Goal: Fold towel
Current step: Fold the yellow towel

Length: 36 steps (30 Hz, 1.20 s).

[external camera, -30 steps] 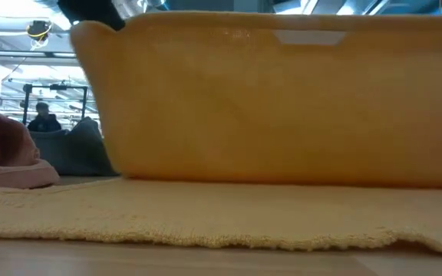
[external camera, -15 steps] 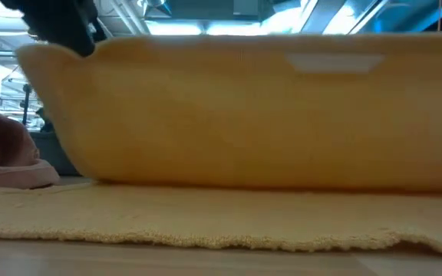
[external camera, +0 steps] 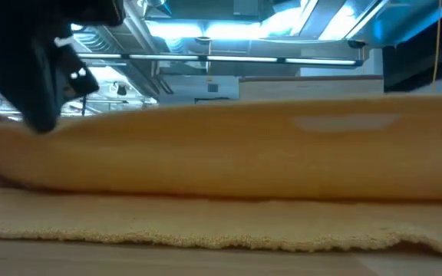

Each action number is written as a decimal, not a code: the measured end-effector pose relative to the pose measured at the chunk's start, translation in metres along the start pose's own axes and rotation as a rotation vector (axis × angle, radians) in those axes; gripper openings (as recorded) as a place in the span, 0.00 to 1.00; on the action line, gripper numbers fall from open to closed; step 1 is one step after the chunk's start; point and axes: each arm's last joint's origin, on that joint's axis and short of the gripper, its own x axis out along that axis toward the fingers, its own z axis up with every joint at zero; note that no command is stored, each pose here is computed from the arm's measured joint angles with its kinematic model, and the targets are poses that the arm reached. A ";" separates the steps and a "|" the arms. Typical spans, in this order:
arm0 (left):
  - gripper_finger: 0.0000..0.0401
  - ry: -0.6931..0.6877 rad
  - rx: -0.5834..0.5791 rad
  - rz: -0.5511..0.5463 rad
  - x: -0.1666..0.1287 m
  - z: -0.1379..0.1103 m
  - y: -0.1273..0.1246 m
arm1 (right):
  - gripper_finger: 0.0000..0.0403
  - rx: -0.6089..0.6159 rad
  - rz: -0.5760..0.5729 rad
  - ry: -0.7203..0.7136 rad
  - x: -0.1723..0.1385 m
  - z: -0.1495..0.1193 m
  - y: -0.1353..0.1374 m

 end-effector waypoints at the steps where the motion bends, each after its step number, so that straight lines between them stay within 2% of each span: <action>1: 0.01 0.023 0.001 -0.011 0.003 -0.002 -0.001 | 0.02 -0.003 0.008 0.002 0.002 -0.001 0.002; 6: 0.01 0.101 -0.013 -0.063 0.012 -0.007 -0.003 | 0.02 -0.004 0.043 0.037 0.010 -0.003 0.009; 12: 0.01 0.096 -0.031 -0.160 0.011 -0.003 -0.008 | 0.02 -0.005 0.057 0.060 0.011 -0.003 0.010; 15: 0.01 0.088 -0.090 -0.234 0.010 0.001 -0.013 | 0.02 -0.008 0.052 0.078 0.011 -0.004 0.009; 17: 0.01 0.078 -0.176 -0.259 0.010 0.005 -0.014 | 0.02 -0.009 0.035 0.085 0.011 -0.005 0.007; 20: 0.01 0.076 -0.216 -0.271 0.007 0.010 -0.017 | 0.02 -0.011 0.026 0.089 0.011 -0.005 0.007; 29: 0.01 0.050 -0.160 -0.304 -0.008 0.020 -0.031 | 0.02 -0.011 0.017 0.090 0.011 -0.006 0.006; 33: 0.01 0.072 -0.155 -0.254 0.002 0.011 -0.032 | 0.02 -0.010 0.014 0.084 0.011 -0.005 0.006; 36: 0.01 0.097 -0.174 -0.258 0.012 0.007 -0.034 | 0.02 -0.010 0.011 0.086 0.011 -0.005 0.005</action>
